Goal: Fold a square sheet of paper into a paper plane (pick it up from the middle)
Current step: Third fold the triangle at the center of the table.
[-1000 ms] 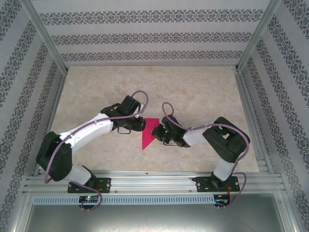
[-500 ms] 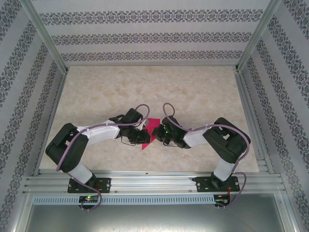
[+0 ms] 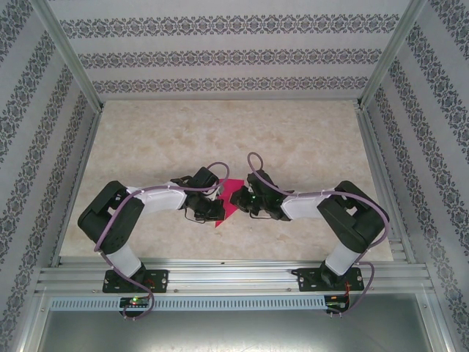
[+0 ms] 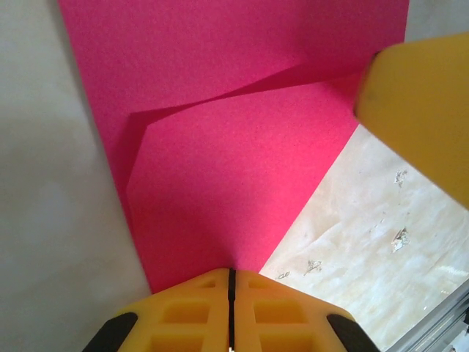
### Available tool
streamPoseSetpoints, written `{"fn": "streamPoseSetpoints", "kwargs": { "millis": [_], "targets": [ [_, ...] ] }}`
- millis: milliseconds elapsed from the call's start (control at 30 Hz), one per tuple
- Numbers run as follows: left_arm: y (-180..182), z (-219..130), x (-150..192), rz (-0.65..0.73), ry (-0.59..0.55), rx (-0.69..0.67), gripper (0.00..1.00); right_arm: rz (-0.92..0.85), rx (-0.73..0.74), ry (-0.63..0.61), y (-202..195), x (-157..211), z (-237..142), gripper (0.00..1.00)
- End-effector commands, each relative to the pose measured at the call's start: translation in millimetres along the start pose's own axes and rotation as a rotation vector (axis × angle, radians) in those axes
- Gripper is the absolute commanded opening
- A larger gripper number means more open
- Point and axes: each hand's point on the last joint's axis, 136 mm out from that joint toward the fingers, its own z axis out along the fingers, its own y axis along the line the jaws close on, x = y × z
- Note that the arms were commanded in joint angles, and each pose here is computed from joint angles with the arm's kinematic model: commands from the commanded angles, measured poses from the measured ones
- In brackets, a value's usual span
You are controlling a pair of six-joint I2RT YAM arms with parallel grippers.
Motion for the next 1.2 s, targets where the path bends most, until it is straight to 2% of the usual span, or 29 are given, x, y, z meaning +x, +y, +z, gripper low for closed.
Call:
{"fn": "streamPoseSetpoints", "kwargs": {
  "millis": [0,300,500,700,933,1067,1167],
  "targets": [
    [27,6,11,-0.003,0.035,-0.121,0.1,-0.062,-0.018,0.044,14,10,-1,0.07],
    [25,4,7,0.0,0.021,-0.123,0.1,-0.003,-0.015,0.064,-10,24,17,0.01],
    [30,4,9,-0.003,0.023,-0.146,0.08,0.019,0.043,0.064,-38,27,22,0.01],
    [43,3,16,0.001,0.034,-0.195,0.06,0.023,0.057,0.004,-46,4,9,0.02],
    [42,5,18,0.003,0.036,-0.179,0.06,0.001,0.047,-0.057,-57,-33,-5,0.04],
    [40,6,17,0.004,0.041,-0.168,0.06,-0.042,-0.005,-0.067,-41,-40,-12,0.05],
    [39,6,17,0.009,0.044,-0.166,0.06,-0.088,-0.068,-0.087,-14,-43,-23,0.05]
  ]
}}
